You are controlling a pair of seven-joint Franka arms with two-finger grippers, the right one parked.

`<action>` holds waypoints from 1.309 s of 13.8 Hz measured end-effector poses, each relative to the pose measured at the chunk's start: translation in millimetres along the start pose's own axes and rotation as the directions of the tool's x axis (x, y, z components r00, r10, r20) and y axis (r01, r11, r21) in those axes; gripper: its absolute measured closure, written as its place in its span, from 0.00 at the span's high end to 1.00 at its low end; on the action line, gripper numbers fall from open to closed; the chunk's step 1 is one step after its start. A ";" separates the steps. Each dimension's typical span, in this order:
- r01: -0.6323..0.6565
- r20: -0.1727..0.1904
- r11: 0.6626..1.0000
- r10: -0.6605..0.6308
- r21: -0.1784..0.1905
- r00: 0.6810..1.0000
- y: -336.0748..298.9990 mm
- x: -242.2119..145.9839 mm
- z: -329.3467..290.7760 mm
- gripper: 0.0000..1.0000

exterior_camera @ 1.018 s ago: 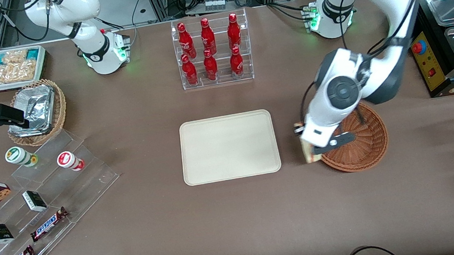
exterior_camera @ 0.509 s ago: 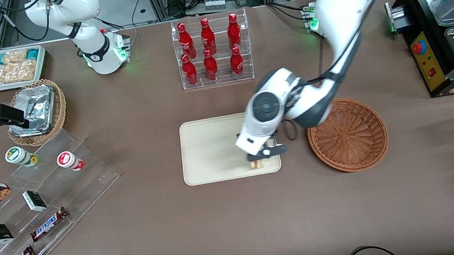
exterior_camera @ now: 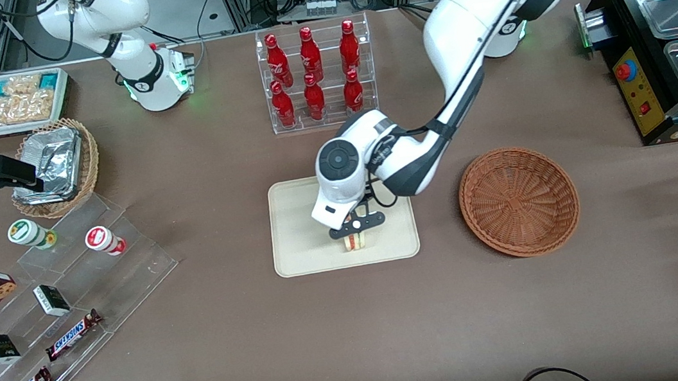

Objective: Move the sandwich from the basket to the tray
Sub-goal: 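Lift the sandwich and carry it over the cream tray, then lower the sandwich onto the tray and open the left gripper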

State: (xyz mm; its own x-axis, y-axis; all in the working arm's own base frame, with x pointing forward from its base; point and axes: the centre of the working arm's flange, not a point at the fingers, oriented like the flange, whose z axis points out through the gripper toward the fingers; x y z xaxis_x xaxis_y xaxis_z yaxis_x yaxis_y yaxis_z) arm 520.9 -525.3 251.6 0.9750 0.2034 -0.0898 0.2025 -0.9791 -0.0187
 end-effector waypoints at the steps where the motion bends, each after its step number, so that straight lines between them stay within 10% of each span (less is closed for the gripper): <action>1: 0.002 0.000 1.000 -0.002 0.002 1.000 3.7 -3.6 2.7 0.19; 11: 0.018 0.030 1.000 -0.019 0.021 0.999 8.7 -14.1 17.2 0.18; 18: 0.043 0.012 0.999 -0.043 -0.027 0.999 11.1 -0.8 -14.9 0.83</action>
State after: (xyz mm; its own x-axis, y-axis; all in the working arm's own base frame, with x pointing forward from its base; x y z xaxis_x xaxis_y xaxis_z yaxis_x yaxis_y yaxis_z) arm 523.7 -536.3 266.3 0.9642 0.2453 -0.1007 0.2470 -0.9690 0.0046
